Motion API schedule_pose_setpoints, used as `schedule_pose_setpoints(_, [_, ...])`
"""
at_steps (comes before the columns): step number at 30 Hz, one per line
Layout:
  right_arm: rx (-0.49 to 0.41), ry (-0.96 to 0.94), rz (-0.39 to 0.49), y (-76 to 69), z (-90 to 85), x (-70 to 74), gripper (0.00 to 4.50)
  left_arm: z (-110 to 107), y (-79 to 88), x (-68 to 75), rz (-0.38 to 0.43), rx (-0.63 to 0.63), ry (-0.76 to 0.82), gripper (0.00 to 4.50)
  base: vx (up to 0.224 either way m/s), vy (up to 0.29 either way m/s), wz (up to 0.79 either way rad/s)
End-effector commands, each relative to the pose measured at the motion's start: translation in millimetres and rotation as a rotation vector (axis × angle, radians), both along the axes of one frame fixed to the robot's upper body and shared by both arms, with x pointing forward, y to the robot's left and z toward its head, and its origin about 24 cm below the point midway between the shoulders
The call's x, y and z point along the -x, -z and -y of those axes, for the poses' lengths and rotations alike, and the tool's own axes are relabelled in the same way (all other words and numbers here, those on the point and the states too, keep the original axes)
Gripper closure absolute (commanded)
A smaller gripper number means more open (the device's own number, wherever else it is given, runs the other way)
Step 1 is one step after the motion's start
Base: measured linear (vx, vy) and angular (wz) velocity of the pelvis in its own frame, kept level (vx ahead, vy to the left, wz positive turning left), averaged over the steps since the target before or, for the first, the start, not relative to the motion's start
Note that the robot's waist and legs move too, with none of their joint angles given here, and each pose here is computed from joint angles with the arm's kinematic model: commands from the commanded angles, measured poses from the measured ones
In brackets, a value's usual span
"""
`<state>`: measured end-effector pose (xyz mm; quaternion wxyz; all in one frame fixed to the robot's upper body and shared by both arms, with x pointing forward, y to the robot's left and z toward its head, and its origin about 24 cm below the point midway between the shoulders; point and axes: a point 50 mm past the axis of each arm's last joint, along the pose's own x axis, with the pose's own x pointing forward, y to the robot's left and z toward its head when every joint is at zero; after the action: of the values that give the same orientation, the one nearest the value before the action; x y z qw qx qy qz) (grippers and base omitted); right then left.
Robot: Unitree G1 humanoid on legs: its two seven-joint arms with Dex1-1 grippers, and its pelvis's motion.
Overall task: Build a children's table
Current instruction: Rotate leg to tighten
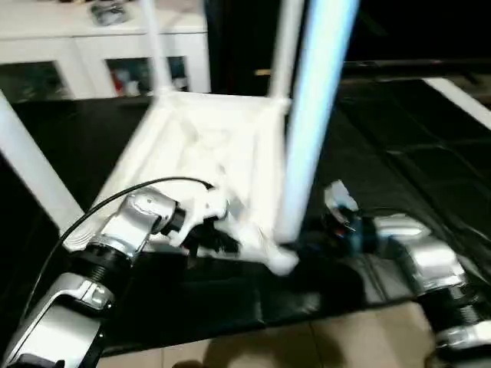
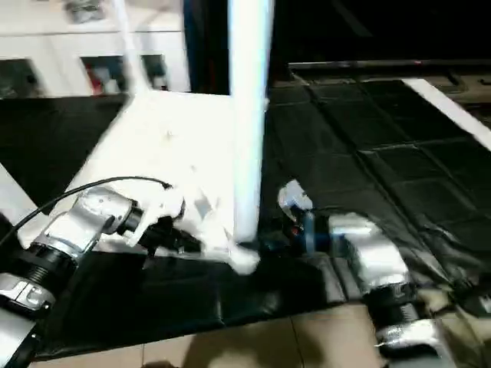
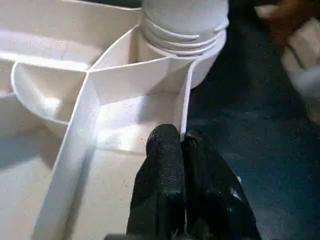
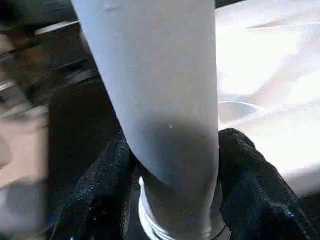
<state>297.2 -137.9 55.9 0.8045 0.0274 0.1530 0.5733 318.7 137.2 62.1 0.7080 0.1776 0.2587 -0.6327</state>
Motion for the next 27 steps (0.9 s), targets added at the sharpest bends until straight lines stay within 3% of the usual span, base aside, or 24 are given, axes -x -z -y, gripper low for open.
schedule_pose_setpoints(1, [0.040,0.096,-0.025,9.4,-15.8,-4.6,2.44,25.4,-10.5,-1.7,0.026,0.101,-0.026,4.50,0.000,0.000,0.00])
schedule_pose_setpoints(9, [0.071,0.449,-0.045,13.5,-43.1,-30.3,2.51,53.5,-13.7,-10.2,0.035,0.193,-0.283,4.50,0.000,0.000,0.00])
schedule_pose_setpoints(14, [0.063,0.464,-0.011,9.0,-60.7,-31.7,2.51,64.7,-17.7,-13.3,0.046,0.231,-0.360,4.50,0.000,0.000,0.00])
schedule_pose_setpoints(18, [0.046,0.428,-0.010,9.4,-61.8,-28.9,2.51,64.7,-17.6,-11.7,0.058,0.214,-0.356,4.50,0.000,0.000,0.00])
schedule_pose_setpoints(21, [0.048,0.438,0.000,9.2,-60.0,-28.9,1.85,63.5,-17.2,-10.3,0.056,0.205,-0.362,4.50,0.000,0.000,0.00])
schedule_pose_setpoints(23, [0.042,0.433,-0.002,9.0,-57.4,-28.1,1.85,61.9,-16.8,-9.6,0.057,0.199,-0.355,4.50,0.000,0.000,0.00])
schedule_pose_setpoints(25, [0.033,0.410,0.012,8.2,-48.5,-25.7,1.45,57.0,-16.1,-8.8,0.064,0.191,-0.324,4.50,0.000,0.000,0.00])
schedule_pose_setpoints(27, [0.032,0.382,0.024,7.8,-41.2,-23.4,1.39,53.0,-15.8,-8.2,0.068,0.187,-0.293,4.50,0.000,0.000,0.00])
